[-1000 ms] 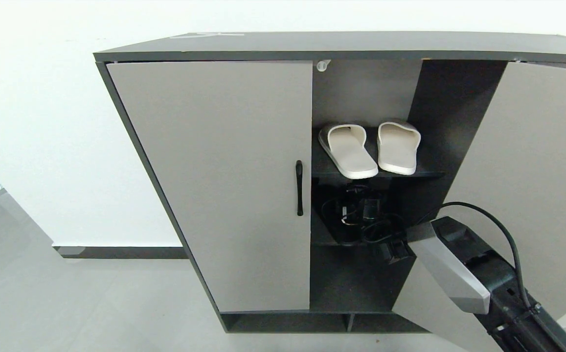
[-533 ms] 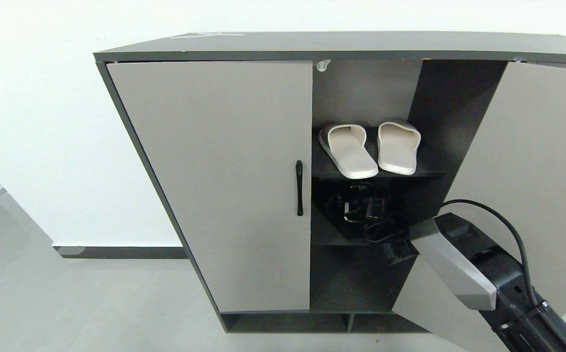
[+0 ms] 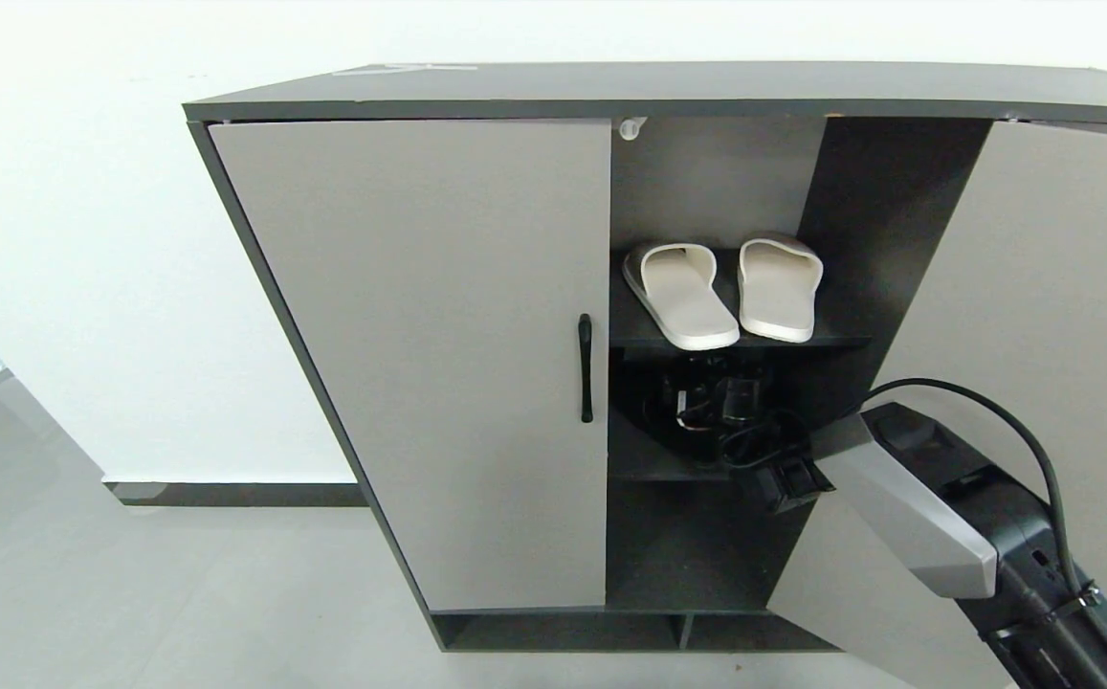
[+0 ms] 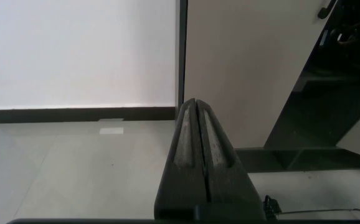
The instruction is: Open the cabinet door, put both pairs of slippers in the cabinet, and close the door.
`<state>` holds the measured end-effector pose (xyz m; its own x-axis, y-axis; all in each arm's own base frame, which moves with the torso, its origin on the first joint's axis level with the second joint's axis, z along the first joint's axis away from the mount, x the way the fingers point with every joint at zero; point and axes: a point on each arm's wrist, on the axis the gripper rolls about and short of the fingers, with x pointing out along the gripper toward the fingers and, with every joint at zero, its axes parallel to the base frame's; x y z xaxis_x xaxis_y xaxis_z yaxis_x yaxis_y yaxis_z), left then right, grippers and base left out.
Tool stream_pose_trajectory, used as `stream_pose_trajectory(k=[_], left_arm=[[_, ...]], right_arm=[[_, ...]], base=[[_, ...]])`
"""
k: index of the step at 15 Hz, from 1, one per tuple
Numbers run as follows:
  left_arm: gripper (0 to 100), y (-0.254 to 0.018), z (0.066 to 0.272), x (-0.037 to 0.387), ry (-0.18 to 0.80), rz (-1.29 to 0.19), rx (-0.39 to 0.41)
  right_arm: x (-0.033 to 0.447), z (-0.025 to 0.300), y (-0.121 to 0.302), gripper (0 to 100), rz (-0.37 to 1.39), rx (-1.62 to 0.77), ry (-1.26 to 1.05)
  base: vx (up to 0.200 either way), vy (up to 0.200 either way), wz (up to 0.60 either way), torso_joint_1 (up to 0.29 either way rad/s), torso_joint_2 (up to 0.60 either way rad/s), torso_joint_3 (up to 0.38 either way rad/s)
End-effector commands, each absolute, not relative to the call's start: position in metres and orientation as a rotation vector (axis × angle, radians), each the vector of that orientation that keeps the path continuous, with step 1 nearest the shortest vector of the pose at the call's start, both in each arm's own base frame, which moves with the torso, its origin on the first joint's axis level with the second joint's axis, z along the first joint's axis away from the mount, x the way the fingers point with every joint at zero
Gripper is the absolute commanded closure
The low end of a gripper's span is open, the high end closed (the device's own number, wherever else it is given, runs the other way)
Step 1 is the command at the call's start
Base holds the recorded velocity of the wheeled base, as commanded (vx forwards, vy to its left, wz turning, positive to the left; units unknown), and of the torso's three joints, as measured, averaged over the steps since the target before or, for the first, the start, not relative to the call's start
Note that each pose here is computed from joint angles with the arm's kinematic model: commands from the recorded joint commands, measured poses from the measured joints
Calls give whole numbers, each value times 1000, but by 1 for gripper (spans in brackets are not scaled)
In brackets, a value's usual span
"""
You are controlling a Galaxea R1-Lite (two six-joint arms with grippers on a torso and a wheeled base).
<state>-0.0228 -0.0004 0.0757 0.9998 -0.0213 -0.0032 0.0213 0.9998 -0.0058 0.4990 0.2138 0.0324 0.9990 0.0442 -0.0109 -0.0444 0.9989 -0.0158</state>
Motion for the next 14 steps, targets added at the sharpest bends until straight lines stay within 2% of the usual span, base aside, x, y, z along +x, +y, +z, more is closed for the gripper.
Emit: stream_pose_trajectory(k=[1, 14], left_arm=[[100, 0, 76, -23, 3, -21, -6], [100, 0, 76, -23, 3, -21, -6]], right_arm=[[497, 25, 213, 0, 45, -23, 28], [478, 4, 204, 0, 46, -38, 58]], base=[[0, 0, 0, 0, 0, 0], [0, 0, 0, 0, 0, 0]])
